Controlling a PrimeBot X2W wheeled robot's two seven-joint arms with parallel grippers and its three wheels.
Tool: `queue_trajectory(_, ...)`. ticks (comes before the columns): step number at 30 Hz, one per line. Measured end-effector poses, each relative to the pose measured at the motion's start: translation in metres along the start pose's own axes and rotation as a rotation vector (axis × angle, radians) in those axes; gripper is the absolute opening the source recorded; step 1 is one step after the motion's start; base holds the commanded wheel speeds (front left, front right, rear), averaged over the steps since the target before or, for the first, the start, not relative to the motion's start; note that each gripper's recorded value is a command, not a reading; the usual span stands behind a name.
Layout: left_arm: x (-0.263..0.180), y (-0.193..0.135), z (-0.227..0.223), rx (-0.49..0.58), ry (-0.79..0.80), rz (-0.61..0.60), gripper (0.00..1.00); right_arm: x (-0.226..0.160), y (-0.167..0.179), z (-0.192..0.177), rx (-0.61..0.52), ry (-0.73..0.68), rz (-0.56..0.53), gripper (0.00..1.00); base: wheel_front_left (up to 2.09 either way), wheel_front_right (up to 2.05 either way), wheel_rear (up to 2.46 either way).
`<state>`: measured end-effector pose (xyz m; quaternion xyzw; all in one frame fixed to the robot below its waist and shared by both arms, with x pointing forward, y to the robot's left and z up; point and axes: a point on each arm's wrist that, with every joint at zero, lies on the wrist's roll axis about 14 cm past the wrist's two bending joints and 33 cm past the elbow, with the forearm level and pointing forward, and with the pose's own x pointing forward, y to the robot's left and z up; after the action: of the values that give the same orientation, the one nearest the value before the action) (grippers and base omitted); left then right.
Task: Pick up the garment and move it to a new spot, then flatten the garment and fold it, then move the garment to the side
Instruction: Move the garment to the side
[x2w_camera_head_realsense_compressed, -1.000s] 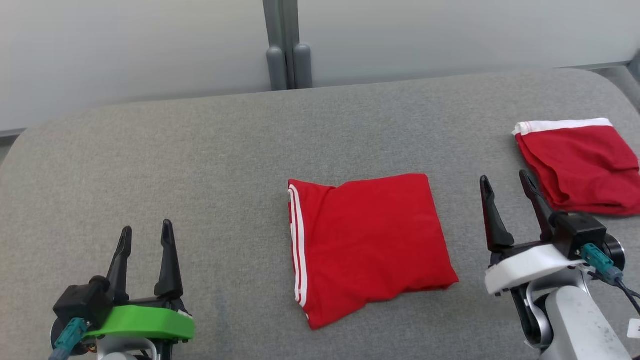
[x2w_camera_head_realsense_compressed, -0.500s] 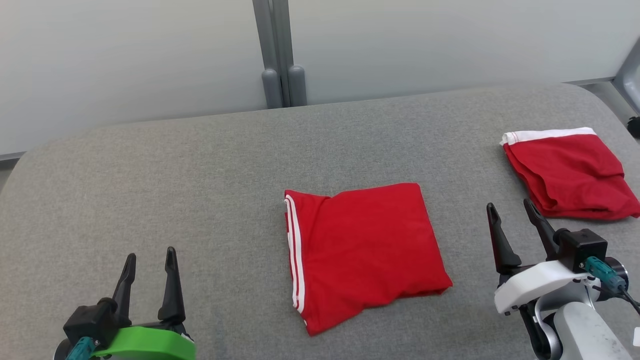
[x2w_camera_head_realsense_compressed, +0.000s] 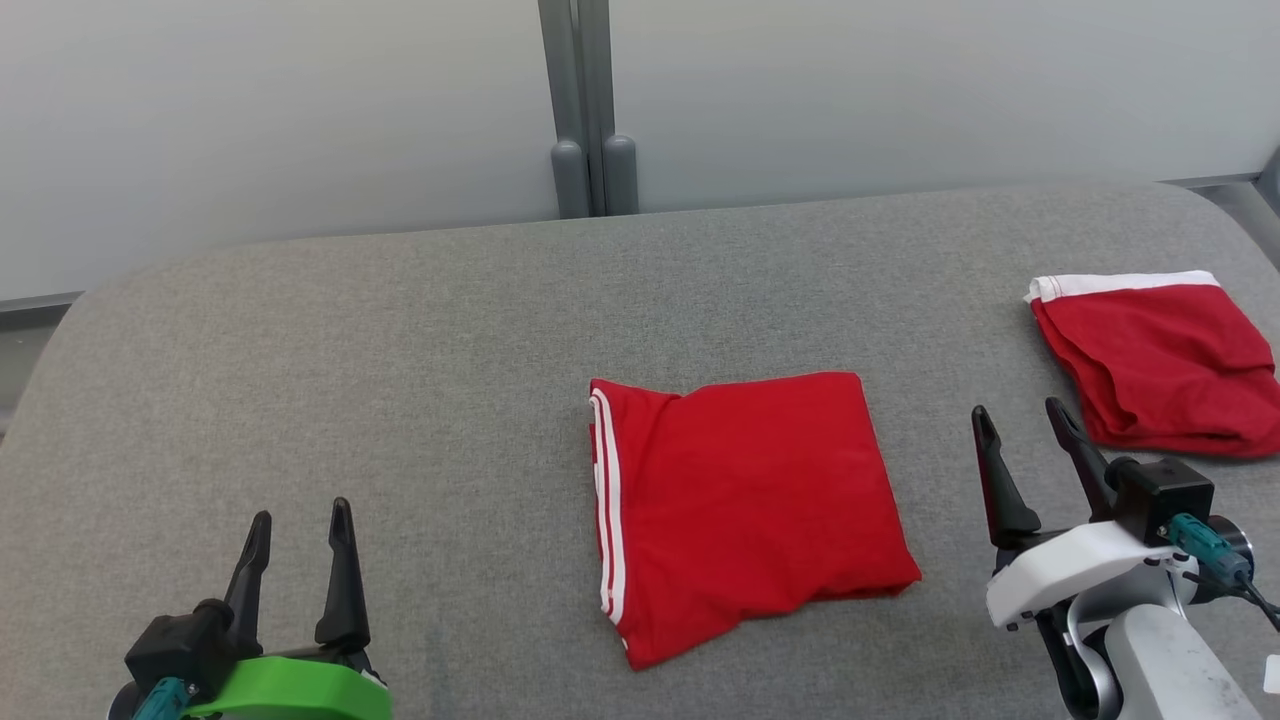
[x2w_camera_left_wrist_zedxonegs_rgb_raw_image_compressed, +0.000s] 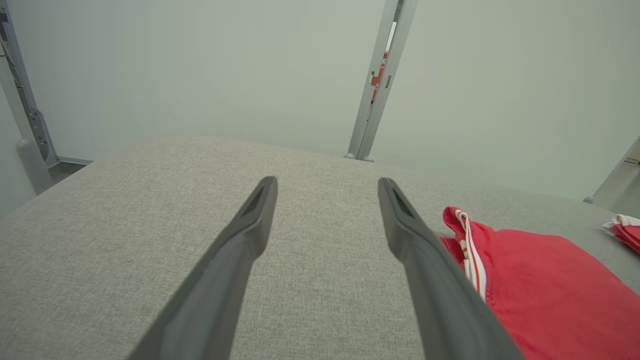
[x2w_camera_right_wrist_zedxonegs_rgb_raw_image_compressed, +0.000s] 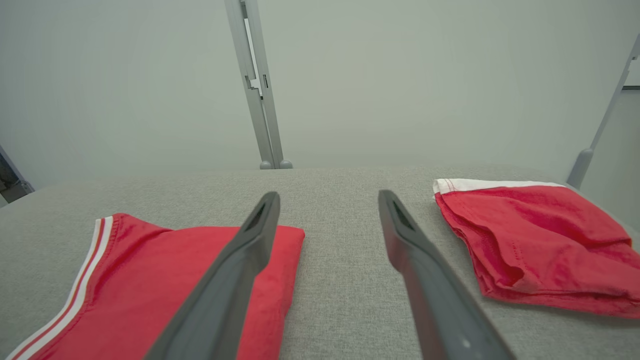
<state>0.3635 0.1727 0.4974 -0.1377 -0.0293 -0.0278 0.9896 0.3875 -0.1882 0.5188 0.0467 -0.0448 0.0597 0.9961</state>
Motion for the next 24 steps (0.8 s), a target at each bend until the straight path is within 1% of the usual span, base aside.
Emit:
queue_trajectory(10,0.0,-0.003,0.0,-0.001,0.001,-0.008,1.0,0.0,0.0,-0.003,0.008,0.006,-0.005,1.0,0.0,0.0,0.0)
queue_trajectory(13,-0.001,-0.002,0.0,-0.002,0.001,-0.005,1.0,0.001,0.003,-0.01,0.02,0.031,0.0,1.0,0.0,0.0,0.0)
queue_trajectory(16,-0.002,-0.002,0.0,-0.004,0.001,-0.004,1.0,0.006,0.014,-0.032,0.064,0.158,0.023,1.0,0.0,0.0,0.0)
queue_trajectory(18,-0.003,-0.002,0.0,-0.005,0.0,-0.005,1.0,0.011,0.024,-0.05,0.091,0.296,0.049,1.0,0.0,0.0,0.0)
queue_trajectory(22,-0.005,0.0,0.0,-0.011,0.0,0.004,1.0,0.023,0.032,-0.065,0.114,0.442,0.069,1.0,0.0,0.0,0.0)
queue_trajectory(24,-0.006,0.0,-0.002,-0.013,0.005,0.004,1.0,0.026,0.032,-0.078,0.137,0.522,0.06,1.0,0.0,0.0,0.0)
